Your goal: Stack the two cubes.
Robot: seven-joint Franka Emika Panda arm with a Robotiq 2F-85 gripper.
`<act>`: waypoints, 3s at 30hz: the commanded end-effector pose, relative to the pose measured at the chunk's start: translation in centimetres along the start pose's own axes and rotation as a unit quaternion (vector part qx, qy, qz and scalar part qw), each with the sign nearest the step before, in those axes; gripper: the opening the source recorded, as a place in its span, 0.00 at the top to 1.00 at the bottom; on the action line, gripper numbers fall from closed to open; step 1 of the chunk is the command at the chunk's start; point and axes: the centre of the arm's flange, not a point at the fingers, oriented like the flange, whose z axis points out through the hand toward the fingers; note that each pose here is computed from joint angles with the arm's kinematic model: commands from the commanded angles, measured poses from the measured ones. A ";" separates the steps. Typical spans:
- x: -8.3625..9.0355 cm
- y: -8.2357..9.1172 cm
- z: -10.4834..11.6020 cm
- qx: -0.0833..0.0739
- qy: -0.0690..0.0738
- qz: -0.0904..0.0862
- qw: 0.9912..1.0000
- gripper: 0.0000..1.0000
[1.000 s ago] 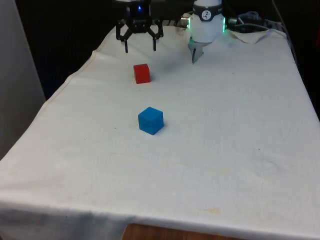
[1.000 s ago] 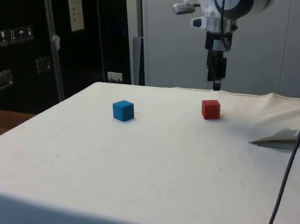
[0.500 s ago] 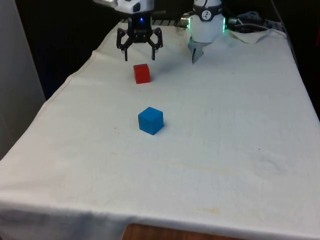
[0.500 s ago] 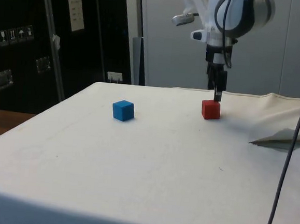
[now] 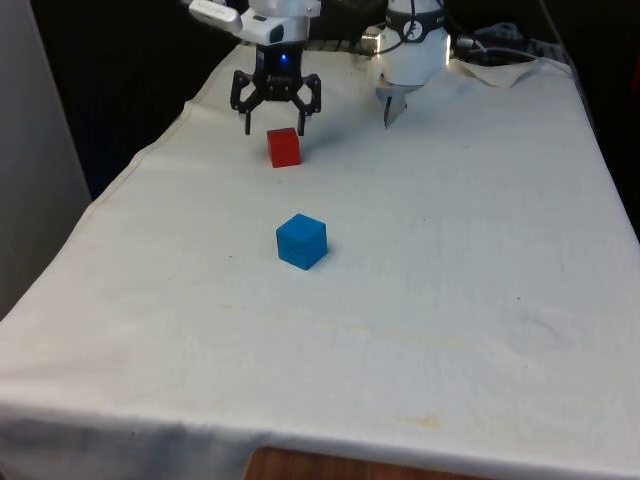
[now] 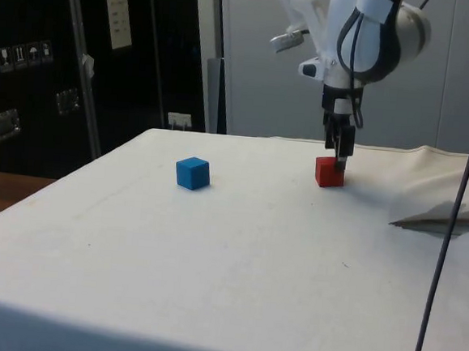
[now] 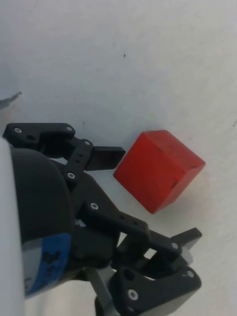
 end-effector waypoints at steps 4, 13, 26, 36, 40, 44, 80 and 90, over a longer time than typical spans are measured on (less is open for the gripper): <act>0.1 -0.4 0.5 -0.011 0.009 -0.002 1.000 0.00; 0.1 -0.7 1.0 -0.016 0.008 -0.006 1.000 0.00; 0.4 -1.1 0.7 -0.002 0.006 -0.016 1.000 0.00; 0.6 -1.0 0.4 0.003 0.005 -0.023 1.000 0.00; 0.7 -0.9 0.3 0.005 0.004 -0.027 1.000 0.00; 0.8 -0.8 0.4 0.006 0.003 -0.029 1.000 0.00; 0.9 -0.4 1.9 0.020 -0.019 -0.048 0.998 0.00; 1.1 -0.4 2.0 0.018 -0.020 -0.047 0.999 0.00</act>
